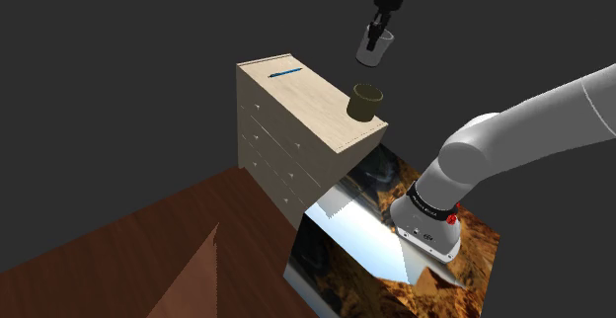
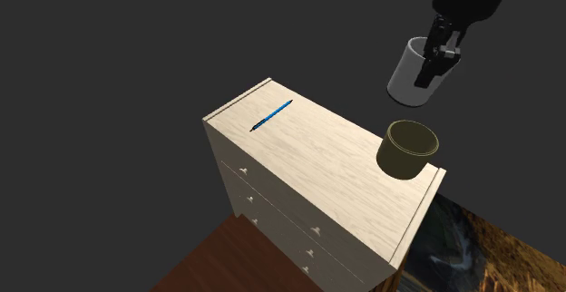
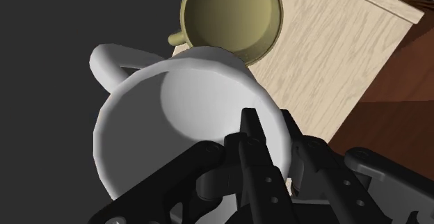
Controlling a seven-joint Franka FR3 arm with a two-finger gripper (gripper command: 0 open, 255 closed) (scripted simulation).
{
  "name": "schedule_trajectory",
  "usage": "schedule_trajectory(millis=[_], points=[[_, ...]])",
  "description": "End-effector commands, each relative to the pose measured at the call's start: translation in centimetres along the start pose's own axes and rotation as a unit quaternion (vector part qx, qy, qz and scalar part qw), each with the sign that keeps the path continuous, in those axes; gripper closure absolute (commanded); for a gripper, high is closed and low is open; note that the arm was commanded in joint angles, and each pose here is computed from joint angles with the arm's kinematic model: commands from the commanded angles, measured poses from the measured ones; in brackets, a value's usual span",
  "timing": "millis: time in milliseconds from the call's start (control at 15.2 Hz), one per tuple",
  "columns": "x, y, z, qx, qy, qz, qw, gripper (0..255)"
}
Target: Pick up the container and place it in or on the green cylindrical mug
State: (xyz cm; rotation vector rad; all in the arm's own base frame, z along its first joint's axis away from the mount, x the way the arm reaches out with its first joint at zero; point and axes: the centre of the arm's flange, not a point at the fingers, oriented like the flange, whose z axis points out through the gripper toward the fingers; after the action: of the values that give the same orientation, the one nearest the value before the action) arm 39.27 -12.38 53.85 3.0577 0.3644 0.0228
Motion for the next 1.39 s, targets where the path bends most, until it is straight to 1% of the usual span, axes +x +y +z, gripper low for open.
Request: schedule_trajectory(millis=[0,132,1254,1320], points=[[-2.7,0.6,-0.2,0.000,0.000,-0.001,1.0000,255],[-4.8,1.1,-0.3,0.000,0.000,-0.001,1.0000,255],[-4.9,0.5,9.0,0.000,0.000,-0.001,1.0000,255],[-4.9,0.5,9.0,0.000,0.000,-0.001,1.0000,255]])
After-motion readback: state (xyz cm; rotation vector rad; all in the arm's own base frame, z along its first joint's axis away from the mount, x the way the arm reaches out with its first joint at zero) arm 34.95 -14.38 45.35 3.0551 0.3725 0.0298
